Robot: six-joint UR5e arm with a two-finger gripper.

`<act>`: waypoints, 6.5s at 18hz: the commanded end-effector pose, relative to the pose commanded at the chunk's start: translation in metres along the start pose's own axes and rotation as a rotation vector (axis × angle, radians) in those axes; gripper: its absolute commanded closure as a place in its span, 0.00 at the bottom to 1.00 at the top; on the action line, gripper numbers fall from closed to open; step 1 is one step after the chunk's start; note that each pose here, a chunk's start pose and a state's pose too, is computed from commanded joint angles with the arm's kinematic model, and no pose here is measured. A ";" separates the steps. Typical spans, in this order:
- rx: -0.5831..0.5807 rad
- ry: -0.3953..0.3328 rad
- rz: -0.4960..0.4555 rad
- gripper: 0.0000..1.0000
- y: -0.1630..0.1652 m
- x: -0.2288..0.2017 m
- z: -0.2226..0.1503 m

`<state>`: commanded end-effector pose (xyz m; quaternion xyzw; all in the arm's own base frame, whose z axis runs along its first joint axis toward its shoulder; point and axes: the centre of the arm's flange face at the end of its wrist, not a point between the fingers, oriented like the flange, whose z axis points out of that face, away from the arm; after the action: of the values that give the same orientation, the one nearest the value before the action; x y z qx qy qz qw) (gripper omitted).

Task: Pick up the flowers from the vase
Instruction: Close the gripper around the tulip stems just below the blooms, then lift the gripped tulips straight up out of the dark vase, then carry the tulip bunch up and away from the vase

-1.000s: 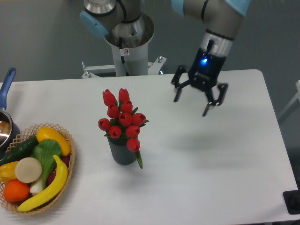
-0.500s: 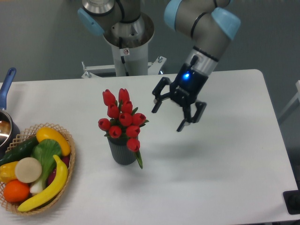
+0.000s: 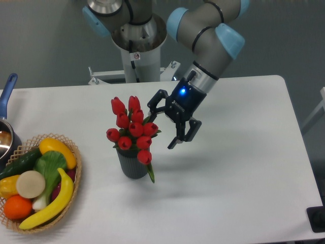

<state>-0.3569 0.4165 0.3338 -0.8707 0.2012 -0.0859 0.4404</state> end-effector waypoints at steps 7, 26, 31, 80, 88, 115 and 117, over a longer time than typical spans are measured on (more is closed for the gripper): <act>0.010 0.030 -0.029 0.00 -0.002 0.009 0.013; 0.106 0.086 -0.080 0.14 -0.003 0.015 0.038; 0.113 0.084 -0.084 0.40 -0.002 0.014 0.037; 0.282 -0.066 -0.261 0.52 -0.140 0.022 -0.090; 0.294 -0.166 -0.253 0.52 -0.136 0.003 -0.138; 0.280 -0.553 -0.330 0.52 0.065 -0.117 -0.337; 0.281 -0.551 -0.334 0.52 0.067 -0.116 -0.335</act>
<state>-0.5896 0.1852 0.4834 -0.8131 -0.0843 0.0545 0.5735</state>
